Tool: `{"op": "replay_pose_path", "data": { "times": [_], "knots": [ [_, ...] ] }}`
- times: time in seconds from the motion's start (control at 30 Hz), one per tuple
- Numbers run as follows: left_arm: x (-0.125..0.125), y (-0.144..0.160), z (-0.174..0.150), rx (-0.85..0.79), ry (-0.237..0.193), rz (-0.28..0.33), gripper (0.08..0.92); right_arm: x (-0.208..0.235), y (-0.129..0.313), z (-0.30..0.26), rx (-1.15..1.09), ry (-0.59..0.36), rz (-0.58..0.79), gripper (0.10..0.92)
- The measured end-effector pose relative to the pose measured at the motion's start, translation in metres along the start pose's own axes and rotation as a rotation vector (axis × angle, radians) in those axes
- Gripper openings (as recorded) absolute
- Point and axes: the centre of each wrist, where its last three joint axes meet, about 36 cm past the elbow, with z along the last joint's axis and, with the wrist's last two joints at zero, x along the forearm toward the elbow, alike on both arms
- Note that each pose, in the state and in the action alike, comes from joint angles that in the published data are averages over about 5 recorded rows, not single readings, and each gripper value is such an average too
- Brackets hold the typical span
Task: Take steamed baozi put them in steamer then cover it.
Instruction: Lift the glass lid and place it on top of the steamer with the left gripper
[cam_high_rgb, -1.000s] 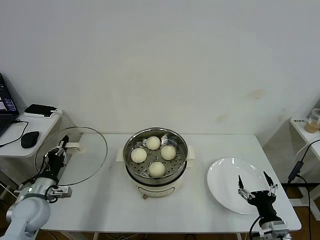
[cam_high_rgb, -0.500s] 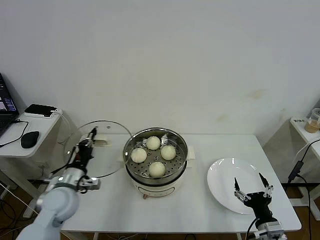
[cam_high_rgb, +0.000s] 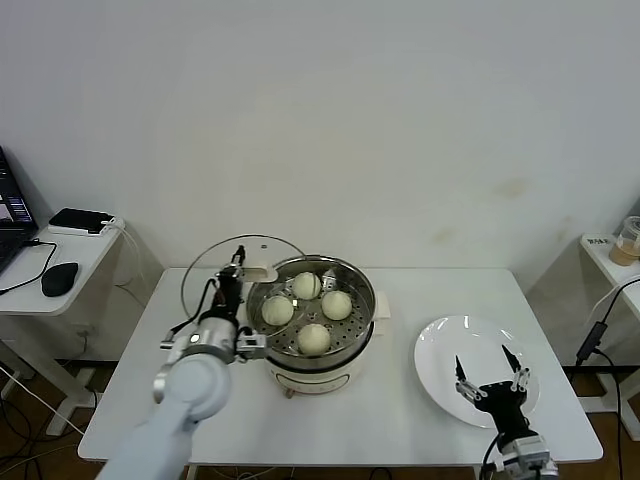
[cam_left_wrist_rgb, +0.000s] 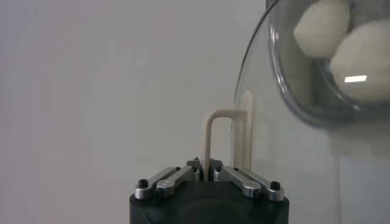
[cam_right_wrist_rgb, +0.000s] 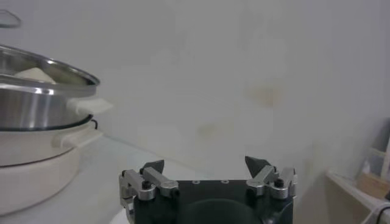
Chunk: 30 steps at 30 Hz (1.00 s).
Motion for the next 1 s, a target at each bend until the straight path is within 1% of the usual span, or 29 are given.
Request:
{"op": "replay_pose_path", "data": {
  "times": [0.27,0.47,0.7,1.0],
  "knots": [
    [-0.003,-0.004,-0.054,0.074,-0.005,0.024,0.151,-0.001,0.003,0.004,0.016,0.02,-0.01,0.823],
    [0.0,-0.006,-0.082,0.115,-0.014,0.047,0.151,-0.001,0.008,0.006,0.019,0.027,-0.021,0.823],
    [0.006,-0.012,-0.103,0.136,-0.028,0.069,0.151,-0.001,0.013,0.008,0.021,0.033,-0.033,0.823],
    [0.002,-0.021,-0.111,0.116,-0.027,0.083,0.151,-0.001,0.012,0.009,0.027,0.033,-0.041,0.823]
  ]
}}
